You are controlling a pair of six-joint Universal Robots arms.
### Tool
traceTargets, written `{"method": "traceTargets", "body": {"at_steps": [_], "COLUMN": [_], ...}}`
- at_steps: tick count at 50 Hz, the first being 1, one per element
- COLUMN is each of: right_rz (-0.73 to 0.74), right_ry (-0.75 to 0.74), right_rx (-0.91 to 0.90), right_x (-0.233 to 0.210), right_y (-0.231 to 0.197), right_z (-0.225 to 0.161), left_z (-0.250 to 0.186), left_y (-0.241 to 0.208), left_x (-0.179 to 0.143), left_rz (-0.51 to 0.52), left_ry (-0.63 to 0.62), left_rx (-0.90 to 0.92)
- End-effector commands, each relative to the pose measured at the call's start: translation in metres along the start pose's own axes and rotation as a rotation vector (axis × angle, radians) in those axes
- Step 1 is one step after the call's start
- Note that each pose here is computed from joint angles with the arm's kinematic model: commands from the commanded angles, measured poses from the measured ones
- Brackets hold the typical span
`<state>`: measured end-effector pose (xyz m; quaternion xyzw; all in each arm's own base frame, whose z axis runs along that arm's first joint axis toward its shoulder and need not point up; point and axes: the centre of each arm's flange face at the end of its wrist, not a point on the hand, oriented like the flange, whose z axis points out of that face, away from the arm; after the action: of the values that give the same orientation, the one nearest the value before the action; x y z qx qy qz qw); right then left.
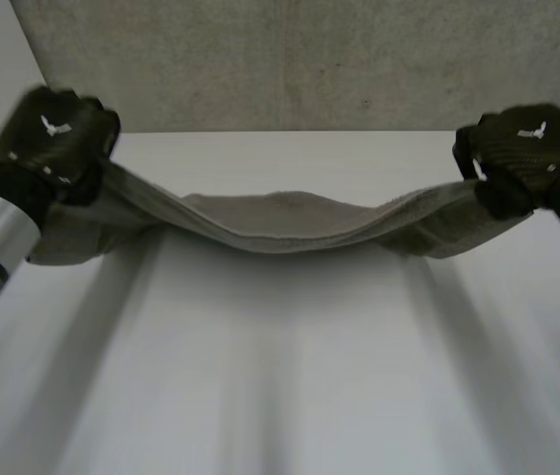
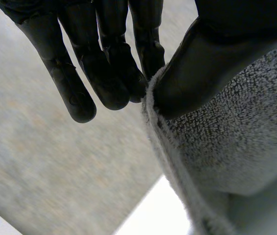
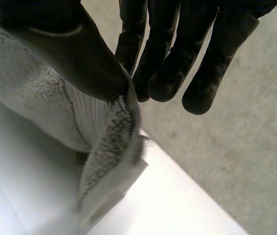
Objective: Fold the towel.
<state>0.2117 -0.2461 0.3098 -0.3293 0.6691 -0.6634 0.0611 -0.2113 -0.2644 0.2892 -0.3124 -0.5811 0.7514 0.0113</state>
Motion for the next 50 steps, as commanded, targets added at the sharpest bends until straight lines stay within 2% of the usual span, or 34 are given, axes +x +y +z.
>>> {"method": "traceTargets", "body": {"at_steps": [1,3,7,11,17,19,23,25,27,28,30,31,32,33,35,39,41,45,48,49,50], "right_rz": [-0.036,-0.051,-0.05,0.016,0.005,-0.034,-0.067,-0.083,-0.115,-0.115,-0.141,-0.141,-0.14,-0.128,-0.119,-0.111,-0.097,-0.101,-0.117,-0.117,-0.108], "right_ry": [0.024,0.048,0.057,-0.032,-0.09,-0.058,0.034,0.092,0.2,0.2,0.303,0.303,0.338,0.354,0.349,0.319,0.273,0.238,0.175,0.175,0.139], "right_rx": [0.092,0.125,0.115,-0.062,-0.136,-0.111,-0.044,0.009,0.169,0.17,0.369,0.37,0.452,0.498,0.509,0.463,0.369,0.29,0.205,0.204,0.169], "right_x": [0.013,0.021,0.03,0.031,0.019,0.013,0.022,0.03,0.049,0.049,0.066,0.066,0.072,0.075,0.075,0.071,0.063,0.055,0.04,0.04,0.034], "right_y": [-0.044,-0.061,-0.062,-0.014,0.004,0.0,-0.013,-0.024,-0.057,-0.057,-0.102,-0.102,-0.12,-0.129,-0.131,-0.122,-0.099,-0.082,-0.063,-0.063,-0.055], "right_z": [-0.017,-0.019,-0.008,0.052,0.084,0.109,0.131,0.14,0.15,0.15,0.139,0.139,0.132,0.128,0.127,0.131,0.141,0.144,0.148,0.148,0.148], "left_z": [-0.007,-0.003,0.007,0.051,0.083,0.106,0.131,0.144,0.164,0.164,0.174,0.174,0.175,0.175,0.166,0.163,0.166,0.169,0.163,0.163,0.159], "left_y": [-0.034,-0.041,-0.037,0.016,0.057,0.076,0.078,0.072,0.04,0.04,-0.011,-0.011,-0.041,-0.041,-0.088,-0.101,-0.085,-0.049,0.013,0.013,0.033], "left_x": [-0.021,-0.026,-0.03,-0.027,-0.013,-0.006,-0.008,-0.015,-0.038,-0.039,-0.068,-0.068,-0.08,-0.08,-0.102,-0.107,-0.1,-0.082,-0.054,-0.054,-0.047], "left_rz": [0.034,0.028,-0.014,-0.153,-0.211,-0.229,-0.22,-0.204,-0.172,-0.172,-0.164,-0.164,-0.178,-0.178,-0.236,-0.296,-0.319,-0.34,-0.349,-0.349,-0.346], "left_ry": [-0.042,-0.035,-0.028,0.017,0.075,0.096,0.086,0.061,-0.029,-0.029,-0.132,-0.132,-0.167,-0.168,-0.203,-0.182,-0.164,-0.115,-0.028,-0.027,-0.007], "left_rx": [0.079,0.095,0.083,-0.051,-0.172,-0.217,-0.187,-0.142,-0.013,-0.012,0.178,0.179,0.292,0.293,0.475,0.546,0.501,0.389,0.21,0.209,0.154]}}
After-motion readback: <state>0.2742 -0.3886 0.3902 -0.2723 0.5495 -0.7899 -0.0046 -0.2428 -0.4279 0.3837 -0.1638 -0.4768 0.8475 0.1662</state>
